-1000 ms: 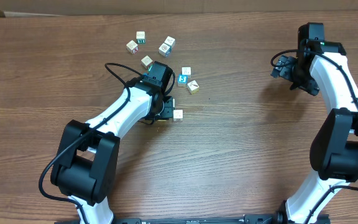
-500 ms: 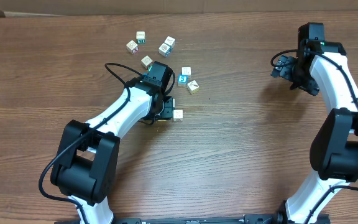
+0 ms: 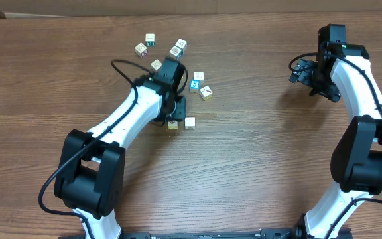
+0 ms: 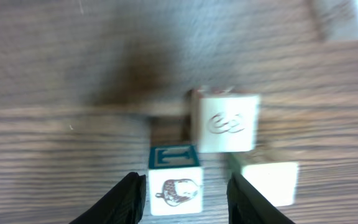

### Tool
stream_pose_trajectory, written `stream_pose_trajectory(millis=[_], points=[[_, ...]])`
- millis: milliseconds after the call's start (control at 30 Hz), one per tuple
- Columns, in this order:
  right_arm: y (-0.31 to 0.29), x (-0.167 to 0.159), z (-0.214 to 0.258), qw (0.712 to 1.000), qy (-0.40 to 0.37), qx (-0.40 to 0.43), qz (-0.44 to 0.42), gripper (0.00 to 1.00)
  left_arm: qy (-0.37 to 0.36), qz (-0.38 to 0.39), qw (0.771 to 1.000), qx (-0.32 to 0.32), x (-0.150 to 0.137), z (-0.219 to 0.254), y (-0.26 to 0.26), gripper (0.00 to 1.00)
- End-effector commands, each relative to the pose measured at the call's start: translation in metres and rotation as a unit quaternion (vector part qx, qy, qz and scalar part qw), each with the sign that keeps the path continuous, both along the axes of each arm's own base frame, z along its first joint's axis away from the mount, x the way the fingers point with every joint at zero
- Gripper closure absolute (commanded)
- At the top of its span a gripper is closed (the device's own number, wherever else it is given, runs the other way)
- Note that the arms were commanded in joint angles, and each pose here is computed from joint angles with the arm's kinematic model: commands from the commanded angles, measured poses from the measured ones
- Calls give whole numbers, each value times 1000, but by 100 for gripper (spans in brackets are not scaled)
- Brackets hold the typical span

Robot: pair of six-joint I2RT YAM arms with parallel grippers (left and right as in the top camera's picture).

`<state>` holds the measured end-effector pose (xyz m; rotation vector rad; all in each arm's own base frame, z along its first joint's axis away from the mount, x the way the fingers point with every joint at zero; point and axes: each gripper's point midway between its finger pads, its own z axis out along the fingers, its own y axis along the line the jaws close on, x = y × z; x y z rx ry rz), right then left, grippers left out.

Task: Form a circle
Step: 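Lift the left gripper and move it back over the cluster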

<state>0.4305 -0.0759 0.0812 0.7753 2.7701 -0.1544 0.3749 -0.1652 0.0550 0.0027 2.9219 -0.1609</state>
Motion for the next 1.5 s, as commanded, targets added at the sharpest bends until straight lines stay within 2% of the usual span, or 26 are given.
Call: stream_pose_trajectory(millis=[0, 167, 333, 400, 467, 500, 733, 933, 1033, 1133, 1300, 1400, 1467], points=[[-3, 6, 18, 1000, -23, -8, -1, 0, -43, 0, 999, -17, 30, 42, -2, 60], [-3, 6, 18, 1000, -23, -8, -1, 0, -86, 21, 996, -29, 58, 115, 13, 60], [-3, 6, 18, 1000, -23, -8, -1, 0, -131, 37, 990, -34, 71, 185, 39, 57], [-3, 6, 18, 1000, -23, -8, -1, 0, -142, 43, 988, -36, 71, 203, 48, 38], [-3, 6, 18, 1000, -23, -8, -1, 0, -149, 50, 987, -36, 71, 215, 55, 9], [-3, 6, 18, 1000, -23, -8, -1, 0, -152, 46, 987, -33, 71, 217, 58, 5], [-3, 6, 18, 1000, -23, -8, -1, 0, -136, 27, 990, -17, 66, 210, 66, 0], [-3, 6, 18, 1000, -23, -8, -1, 0, -131, 26, 991, -16, 64, 207, 65, 0], [-3, 6, 18, 1000, -23, -8, -1, 0, -132, 26, 991, -16, 64, 207, 65, 12], [-3, 6, 18, 1000, -23, -8, -1, 0, -132, 26, 991, -16, 64, 207, 65, 9], [-3, 6, 18, 1000, -23, -8, -1, 0, -135, 26, 990, -17, 66, 208, 65, 10], [-3, 6, 18, 1000, -23, -8, -1, 0, -151, 27, 988, -21, 73, 212, 64, 20], [-3, 6, 18, 1000, -23, -8, -1, 0, -167, 27, 985, -25, 81, 216, 62, 43]])
